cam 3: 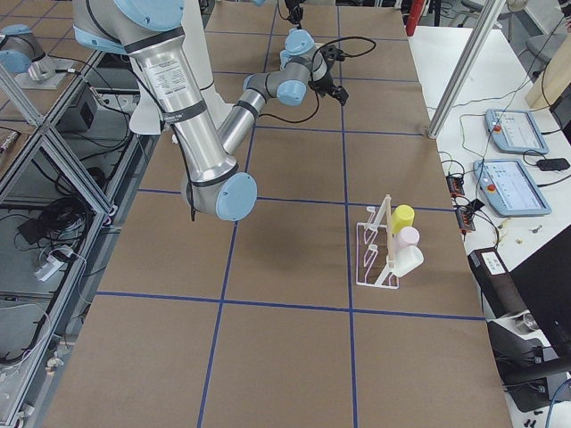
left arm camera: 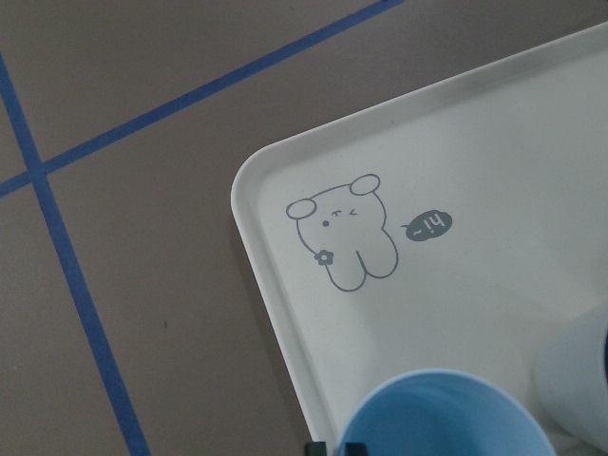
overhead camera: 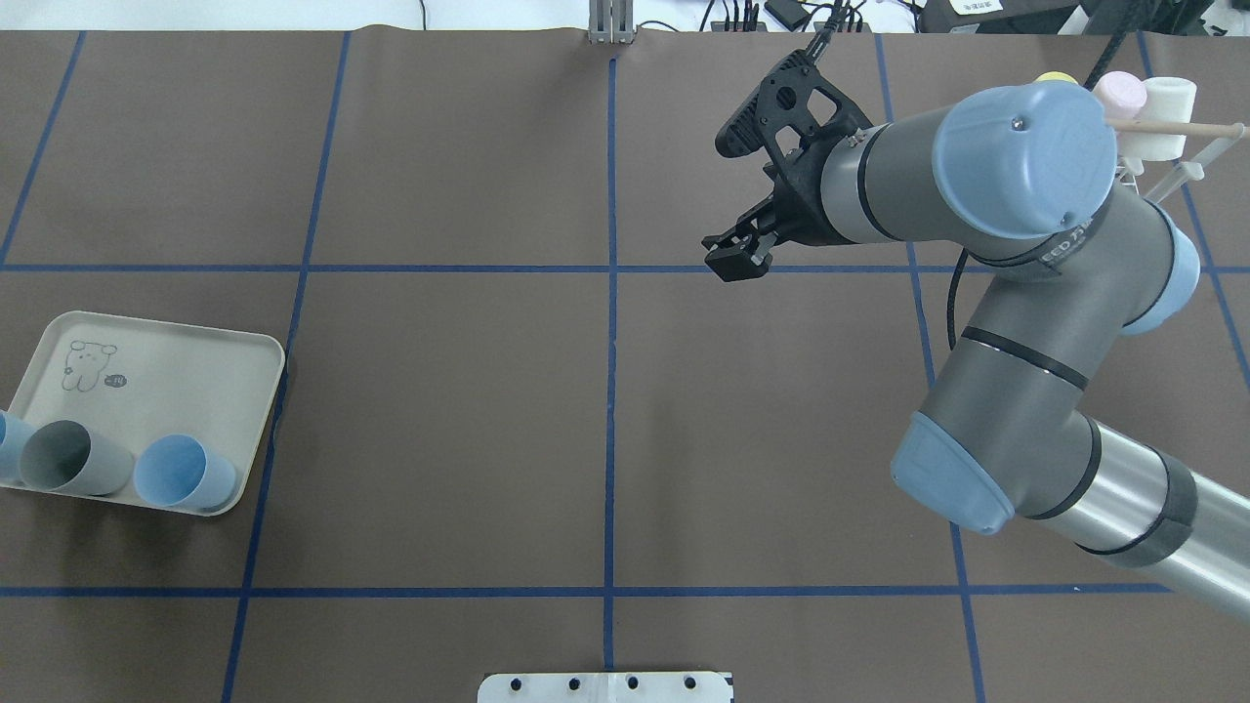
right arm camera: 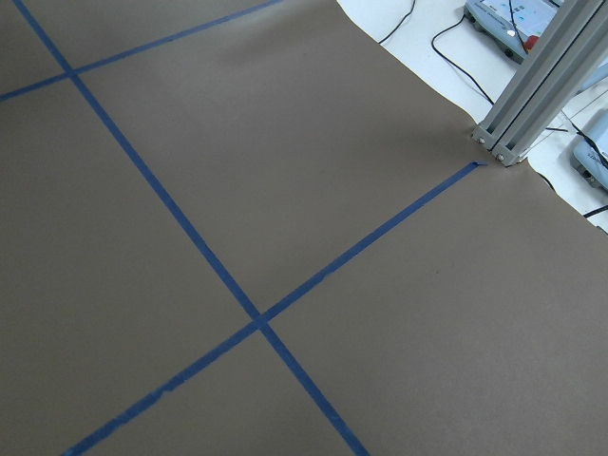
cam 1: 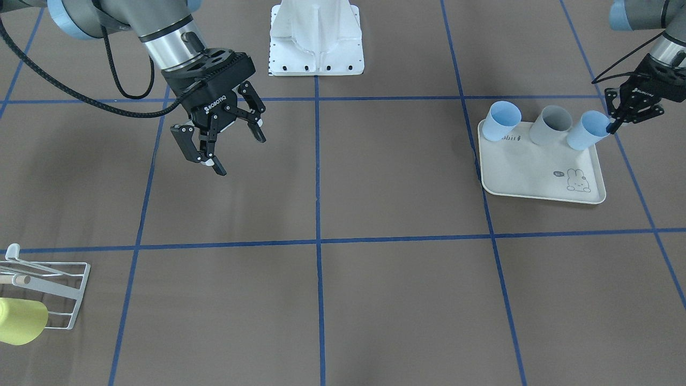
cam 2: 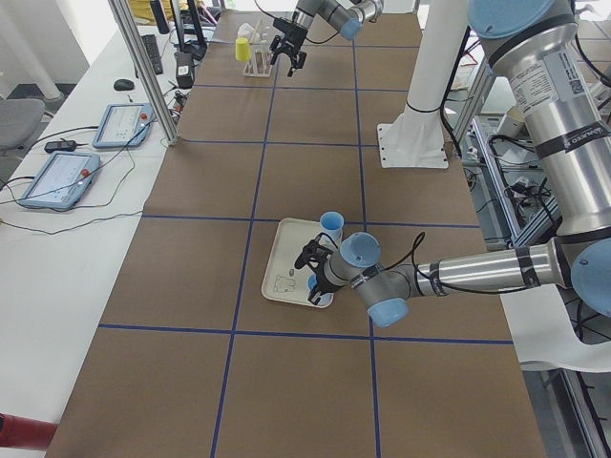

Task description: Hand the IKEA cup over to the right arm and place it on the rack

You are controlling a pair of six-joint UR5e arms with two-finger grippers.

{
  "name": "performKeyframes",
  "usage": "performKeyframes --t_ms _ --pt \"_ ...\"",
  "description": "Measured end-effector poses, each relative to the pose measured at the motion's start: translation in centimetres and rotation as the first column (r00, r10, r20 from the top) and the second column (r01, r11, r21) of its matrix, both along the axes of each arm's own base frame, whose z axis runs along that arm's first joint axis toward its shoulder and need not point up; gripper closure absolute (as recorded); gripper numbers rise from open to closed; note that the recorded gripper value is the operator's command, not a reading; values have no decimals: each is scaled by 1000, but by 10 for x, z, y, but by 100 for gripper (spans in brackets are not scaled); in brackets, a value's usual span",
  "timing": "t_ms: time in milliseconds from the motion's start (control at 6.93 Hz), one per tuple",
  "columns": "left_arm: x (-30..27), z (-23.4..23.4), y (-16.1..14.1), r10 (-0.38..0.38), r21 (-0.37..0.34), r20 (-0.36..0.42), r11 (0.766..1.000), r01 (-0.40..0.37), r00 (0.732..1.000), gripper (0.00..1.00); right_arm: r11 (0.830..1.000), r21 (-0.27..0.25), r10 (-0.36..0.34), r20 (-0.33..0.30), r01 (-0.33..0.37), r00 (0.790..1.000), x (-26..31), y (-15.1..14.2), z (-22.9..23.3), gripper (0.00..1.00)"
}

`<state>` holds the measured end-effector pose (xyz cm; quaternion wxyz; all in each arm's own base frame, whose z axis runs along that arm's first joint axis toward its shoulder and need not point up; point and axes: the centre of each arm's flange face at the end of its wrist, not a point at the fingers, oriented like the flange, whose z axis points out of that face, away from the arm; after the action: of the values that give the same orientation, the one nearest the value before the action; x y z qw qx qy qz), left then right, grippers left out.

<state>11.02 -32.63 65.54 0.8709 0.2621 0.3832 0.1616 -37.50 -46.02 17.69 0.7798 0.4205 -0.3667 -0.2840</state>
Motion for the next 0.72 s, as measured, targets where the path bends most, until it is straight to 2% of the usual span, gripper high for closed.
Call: performKeyframes --t_ms 433,721 --pt "-4 -25 -5 5 37 -50 999 -3 999 100 1000 -2 1 8 -1 1000 -1 1 -3 0" --pt "-40 -67 -18 -29 59 -123 998 37 992 100 1000 0 -12 15 12 1000 -8 6 -4 1"
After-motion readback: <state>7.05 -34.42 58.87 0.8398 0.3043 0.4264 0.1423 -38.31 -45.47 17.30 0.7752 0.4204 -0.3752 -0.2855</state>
